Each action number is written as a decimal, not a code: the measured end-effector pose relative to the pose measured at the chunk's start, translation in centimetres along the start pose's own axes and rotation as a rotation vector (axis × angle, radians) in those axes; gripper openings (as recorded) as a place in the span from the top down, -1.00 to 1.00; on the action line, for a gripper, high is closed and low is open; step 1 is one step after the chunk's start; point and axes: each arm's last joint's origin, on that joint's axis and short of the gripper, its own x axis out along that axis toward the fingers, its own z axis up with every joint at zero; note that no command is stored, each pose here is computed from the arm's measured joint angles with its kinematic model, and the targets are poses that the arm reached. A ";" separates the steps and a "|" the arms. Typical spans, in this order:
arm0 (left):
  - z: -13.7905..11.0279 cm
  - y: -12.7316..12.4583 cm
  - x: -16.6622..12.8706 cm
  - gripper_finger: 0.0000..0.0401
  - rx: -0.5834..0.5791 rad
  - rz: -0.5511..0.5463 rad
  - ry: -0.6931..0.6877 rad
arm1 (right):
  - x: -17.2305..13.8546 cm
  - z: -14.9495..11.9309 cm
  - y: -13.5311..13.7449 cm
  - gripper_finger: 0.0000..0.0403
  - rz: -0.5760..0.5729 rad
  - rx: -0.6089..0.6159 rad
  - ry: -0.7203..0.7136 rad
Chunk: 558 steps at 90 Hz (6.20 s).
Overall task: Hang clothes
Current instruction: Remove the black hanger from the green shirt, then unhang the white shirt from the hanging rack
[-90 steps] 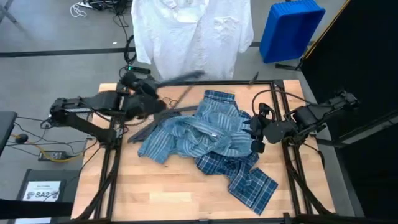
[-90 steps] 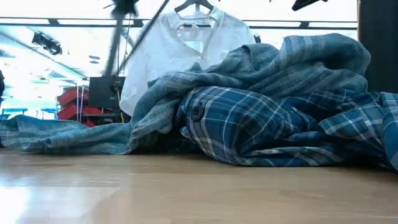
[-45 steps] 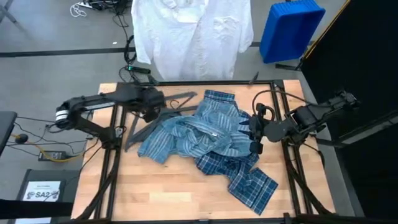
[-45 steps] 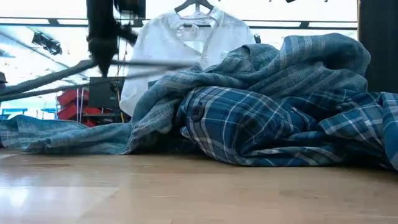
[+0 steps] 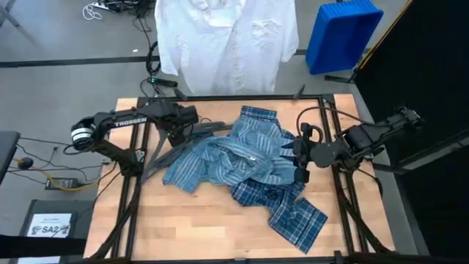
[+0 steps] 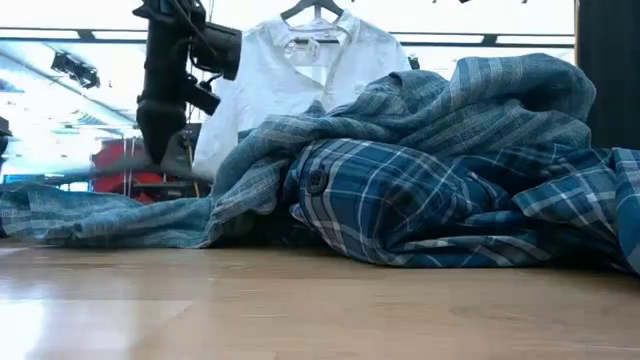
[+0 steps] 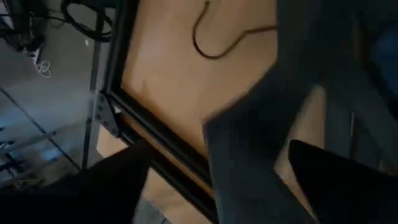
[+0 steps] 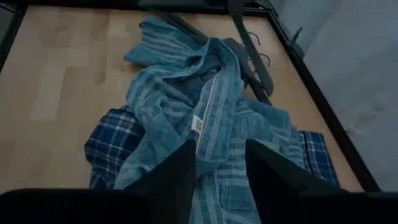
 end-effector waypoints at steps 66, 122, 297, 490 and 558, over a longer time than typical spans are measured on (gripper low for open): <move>8.6 12.6 -13.0 -0.36 -0.302 0.824 -0.856 | 2.6 2.5 -5.0 0.43 0.074 -0.081 -0.104; 5.6 26.7 -14.1 -0.35 -0.414 0.723 -1.312 | 3.5 3.5 -9.3 0.44 0.125 -0.133 -0.225; 8.7 36.2 -7.8 0.89 -0.119 -0.407 -2.020 | 6.3 0.7 -12.6 0.50 0.069 0.007 -0.188; 1.1 13.5 -22.6 0.90 -0.037 -0.809 -1.416 | -5.6 -5.7 -8.5 0.63 0.158 0.306 -0.684; 7.1 1.8 -10.7 0.90 -0.111 -0.738 -1.308 | 1.0 -8.8 -3.8 0.64 -0.120 0.208 -0.696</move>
